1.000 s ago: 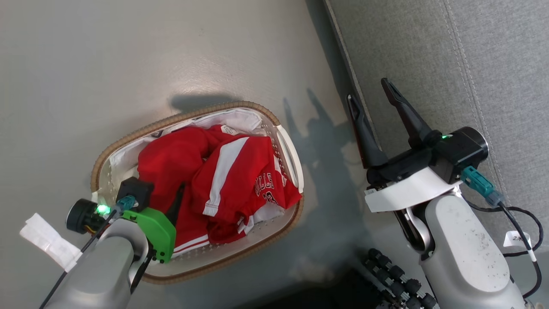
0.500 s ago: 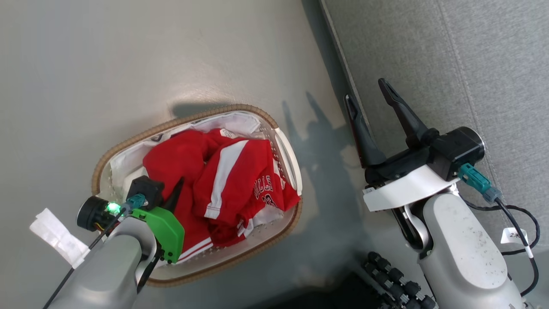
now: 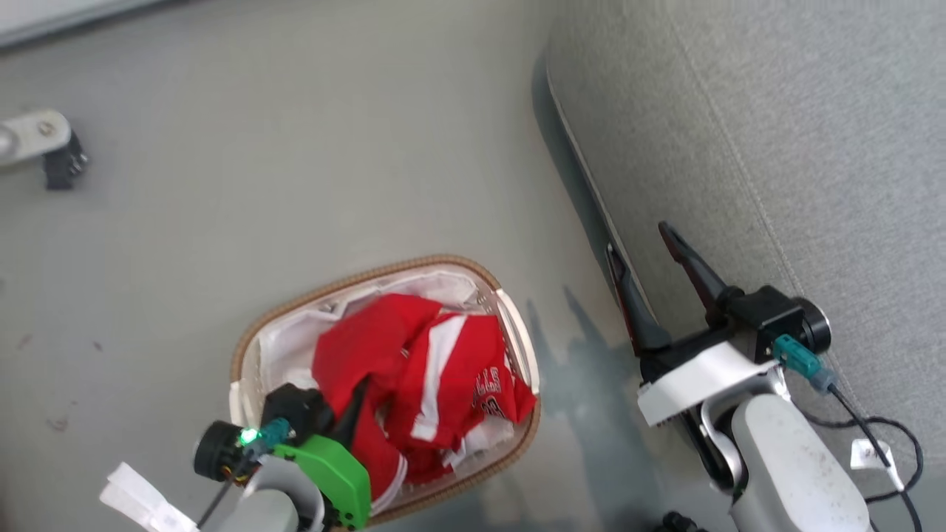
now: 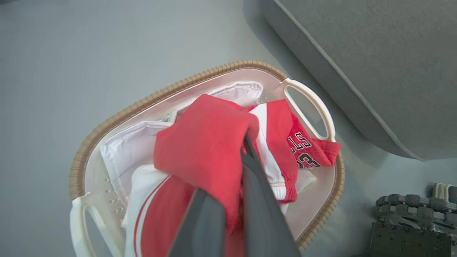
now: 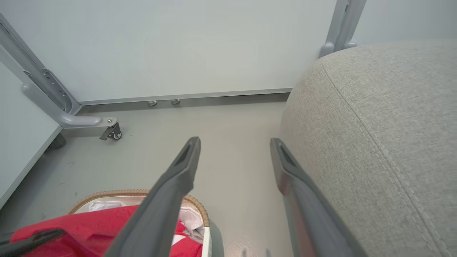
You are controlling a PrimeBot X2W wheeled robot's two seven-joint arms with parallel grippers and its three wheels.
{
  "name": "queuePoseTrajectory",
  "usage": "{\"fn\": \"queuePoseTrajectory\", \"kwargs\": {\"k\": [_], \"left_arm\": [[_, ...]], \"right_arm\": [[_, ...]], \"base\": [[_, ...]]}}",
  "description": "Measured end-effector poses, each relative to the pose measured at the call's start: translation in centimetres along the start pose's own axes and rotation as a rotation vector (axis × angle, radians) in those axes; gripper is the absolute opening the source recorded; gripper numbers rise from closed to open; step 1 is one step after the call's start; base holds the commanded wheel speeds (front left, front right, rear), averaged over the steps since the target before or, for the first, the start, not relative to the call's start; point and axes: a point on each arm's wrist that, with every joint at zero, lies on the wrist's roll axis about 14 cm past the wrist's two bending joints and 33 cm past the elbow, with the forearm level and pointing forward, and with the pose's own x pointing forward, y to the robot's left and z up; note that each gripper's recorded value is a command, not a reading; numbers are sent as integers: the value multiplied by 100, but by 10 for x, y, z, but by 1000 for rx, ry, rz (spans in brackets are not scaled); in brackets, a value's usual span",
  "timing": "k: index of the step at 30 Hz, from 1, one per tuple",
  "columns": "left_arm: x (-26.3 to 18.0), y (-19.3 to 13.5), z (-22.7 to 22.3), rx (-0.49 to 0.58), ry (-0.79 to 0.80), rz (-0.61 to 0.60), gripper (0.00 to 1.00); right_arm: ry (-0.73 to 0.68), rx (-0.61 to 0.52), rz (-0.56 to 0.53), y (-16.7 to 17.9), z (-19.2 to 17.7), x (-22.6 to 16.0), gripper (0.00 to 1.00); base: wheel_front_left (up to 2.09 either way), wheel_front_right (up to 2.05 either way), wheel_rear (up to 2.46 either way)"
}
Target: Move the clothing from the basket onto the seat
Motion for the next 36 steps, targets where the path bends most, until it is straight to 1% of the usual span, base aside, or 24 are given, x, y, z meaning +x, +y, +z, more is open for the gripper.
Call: {"fn": "queuePoseTrajectory", "kwargs": {"k": [5,14,18,29,33,36], "left_arm": [[-21,-21,34,45,-115,1,0],[-66,-40,103,149,-355,34,0],[-89,-49,140,195,-484,49,0],[-159,-95,247,325,-870,27,0],[-176,-112,266,363,-948,3,0],[-182,-120,272,377,-974,-13,0]], "right_arm": [[-32,6,2,6,15,-19,100],[-99,19,39,25,39,-44,100],[-123,21,64,35,47,-52,100],[-135,22,124,58,49,-73,100],[-114,21,165,73,42,-77,100],[-103,18,203,85,39,-78,100]], "base": [[0,0,0],[0,0,0],[0,0,0],[0,0,0],[0,0,0],[0,0,0]]}}
